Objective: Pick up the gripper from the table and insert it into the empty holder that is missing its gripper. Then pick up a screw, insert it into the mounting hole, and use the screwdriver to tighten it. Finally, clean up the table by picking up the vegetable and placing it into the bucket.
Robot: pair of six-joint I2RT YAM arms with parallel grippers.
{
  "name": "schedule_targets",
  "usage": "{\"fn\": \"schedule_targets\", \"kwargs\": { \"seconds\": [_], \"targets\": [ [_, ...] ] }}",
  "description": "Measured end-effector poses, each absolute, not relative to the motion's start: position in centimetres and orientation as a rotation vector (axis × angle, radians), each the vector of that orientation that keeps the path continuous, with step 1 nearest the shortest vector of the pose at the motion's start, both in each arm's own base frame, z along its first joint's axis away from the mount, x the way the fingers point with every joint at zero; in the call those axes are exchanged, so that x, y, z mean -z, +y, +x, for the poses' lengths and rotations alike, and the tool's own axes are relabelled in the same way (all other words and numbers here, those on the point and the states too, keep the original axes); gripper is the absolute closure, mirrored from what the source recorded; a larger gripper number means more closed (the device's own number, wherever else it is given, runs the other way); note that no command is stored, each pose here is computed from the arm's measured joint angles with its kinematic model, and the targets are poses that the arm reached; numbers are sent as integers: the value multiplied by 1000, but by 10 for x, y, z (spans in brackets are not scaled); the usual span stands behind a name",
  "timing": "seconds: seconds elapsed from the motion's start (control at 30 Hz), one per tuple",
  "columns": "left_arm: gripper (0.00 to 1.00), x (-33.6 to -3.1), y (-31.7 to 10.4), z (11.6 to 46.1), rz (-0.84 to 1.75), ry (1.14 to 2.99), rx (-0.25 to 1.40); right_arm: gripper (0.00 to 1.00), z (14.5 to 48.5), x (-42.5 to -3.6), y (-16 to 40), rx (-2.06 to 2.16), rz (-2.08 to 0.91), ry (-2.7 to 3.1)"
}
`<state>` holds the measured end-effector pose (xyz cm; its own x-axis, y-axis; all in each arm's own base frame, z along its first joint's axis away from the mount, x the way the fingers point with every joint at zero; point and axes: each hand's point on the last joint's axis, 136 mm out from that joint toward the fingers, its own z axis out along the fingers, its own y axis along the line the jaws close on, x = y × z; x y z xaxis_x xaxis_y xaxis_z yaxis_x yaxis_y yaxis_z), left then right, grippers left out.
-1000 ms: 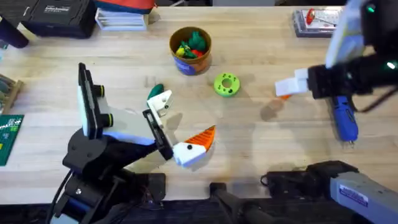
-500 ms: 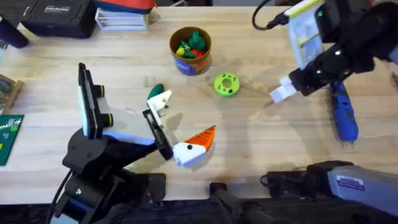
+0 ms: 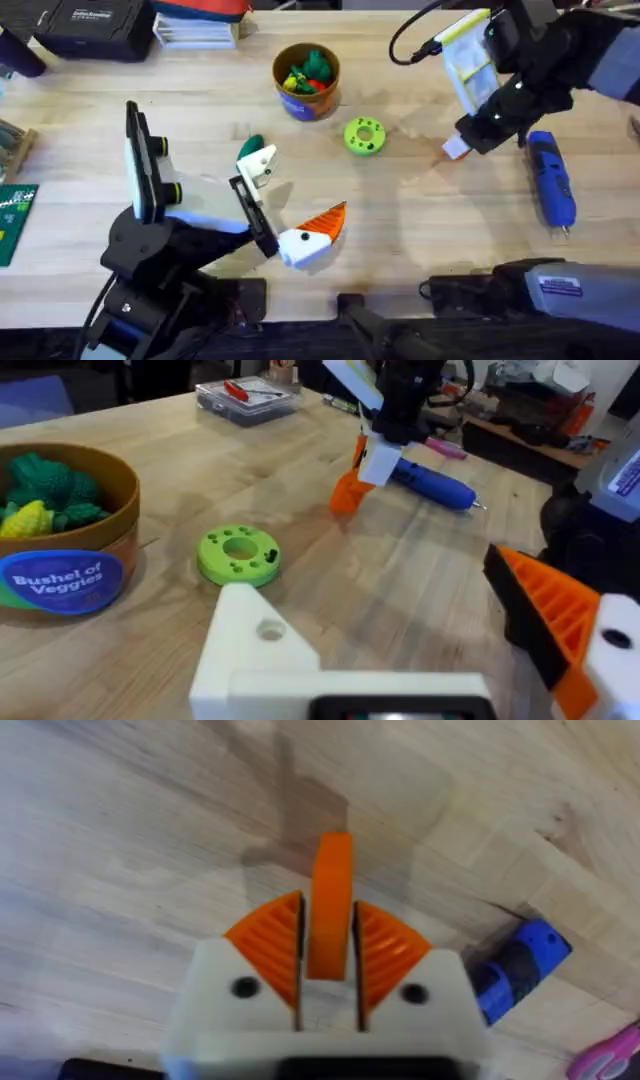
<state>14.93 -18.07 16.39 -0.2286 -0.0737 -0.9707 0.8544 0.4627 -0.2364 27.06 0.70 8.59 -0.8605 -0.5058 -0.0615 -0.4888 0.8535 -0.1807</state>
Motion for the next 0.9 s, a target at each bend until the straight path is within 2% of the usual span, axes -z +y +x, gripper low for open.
{"fn": "schedule_targets", "kwargs": {
  "seconds": [0.13, 0.17, 0.33, 0.53, 0.73, 0.9],
  "targets": [
    [15, -164, -181, 149, 703, 1561, 1008, 972, 272, -87, 3, 281, -783, 2919],
    [15, -164, -181, 149, 703, 1561, 1008, 988, 272, -87, 2, 290, -783, 2919],
    [15, -164, -181, 149, 703, 1561, 1008, 991, 273, -100, -1, 318, -759, 2874],
    [15, -164, -181, 149, 703, 1561, 1008, 993, 266, -147, 6, 264, -634, 2713],
    [15, -164, -181, 149, 703, 1562, 1008, 993, 244, -196, 51, -113, -543, 2513],
    [15, -164, -181, 149, 703, 1562, 1009, 993, 230, -215, 99, -496, -528, 2440]
  ]
}}
